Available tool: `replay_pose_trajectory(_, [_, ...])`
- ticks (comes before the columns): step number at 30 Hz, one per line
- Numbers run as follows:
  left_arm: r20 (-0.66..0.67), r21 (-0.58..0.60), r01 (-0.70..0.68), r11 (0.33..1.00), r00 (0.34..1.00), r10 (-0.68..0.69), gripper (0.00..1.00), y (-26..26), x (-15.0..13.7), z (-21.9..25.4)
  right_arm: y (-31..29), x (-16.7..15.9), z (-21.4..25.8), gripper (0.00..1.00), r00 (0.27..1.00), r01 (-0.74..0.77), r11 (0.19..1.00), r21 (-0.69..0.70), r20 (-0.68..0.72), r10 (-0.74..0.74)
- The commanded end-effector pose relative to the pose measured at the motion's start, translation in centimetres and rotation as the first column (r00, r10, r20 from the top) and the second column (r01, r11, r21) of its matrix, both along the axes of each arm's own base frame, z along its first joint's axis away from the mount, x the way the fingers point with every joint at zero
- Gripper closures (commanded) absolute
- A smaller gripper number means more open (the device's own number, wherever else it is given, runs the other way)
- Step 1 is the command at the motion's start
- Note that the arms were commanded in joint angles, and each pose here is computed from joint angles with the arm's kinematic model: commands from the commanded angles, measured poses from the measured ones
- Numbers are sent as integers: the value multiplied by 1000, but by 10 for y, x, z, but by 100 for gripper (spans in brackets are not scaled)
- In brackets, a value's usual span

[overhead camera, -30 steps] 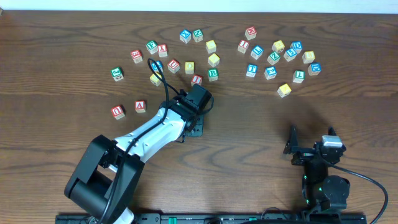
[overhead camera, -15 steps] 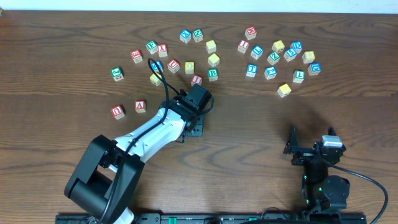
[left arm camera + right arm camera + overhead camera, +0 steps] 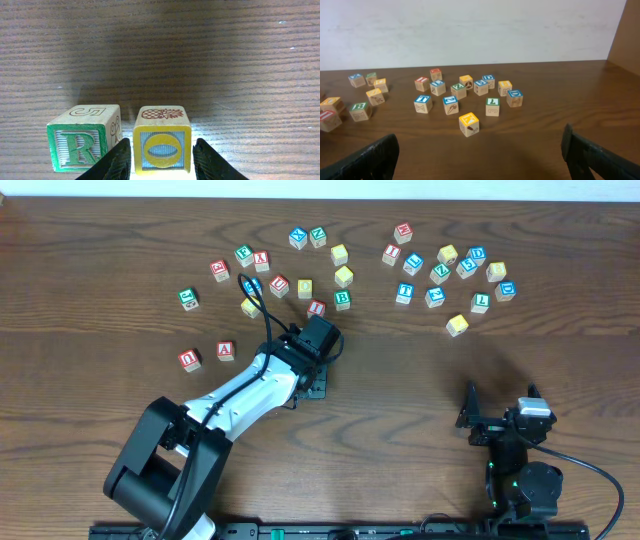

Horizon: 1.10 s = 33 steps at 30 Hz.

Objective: Spell out ROBOT
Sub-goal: 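Open the left gripper and raise it off the O block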

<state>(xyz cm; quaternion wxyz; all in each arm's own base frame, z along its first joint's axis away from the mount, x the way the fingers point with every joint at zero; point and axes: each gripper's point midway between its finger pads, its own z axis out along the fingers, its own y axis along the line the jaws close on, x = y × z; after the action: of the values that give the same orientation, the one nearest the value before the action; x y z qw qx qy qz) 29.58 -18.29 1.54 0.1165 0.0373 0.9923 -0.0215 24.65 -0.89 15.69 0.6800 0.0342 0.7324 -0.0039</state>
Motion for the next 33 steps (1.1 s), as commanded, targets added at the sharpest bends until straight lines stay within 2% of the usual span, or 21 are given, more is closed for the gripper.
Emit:
replay_pose_trajectory(1, [-22, 22, -4, 1000, 1000, 4, 60, 6, -4, -9, -1, 0, 0, 1, 1000, 9, 1000, 10, 1, -9])
replay_pose_trajectory(33, [18, -8, 1, 1000, 1000, -1, 60, 2, 0, 9, -1, 0, 0, 1, 1000, 8, 1000, 9, 1, -8])
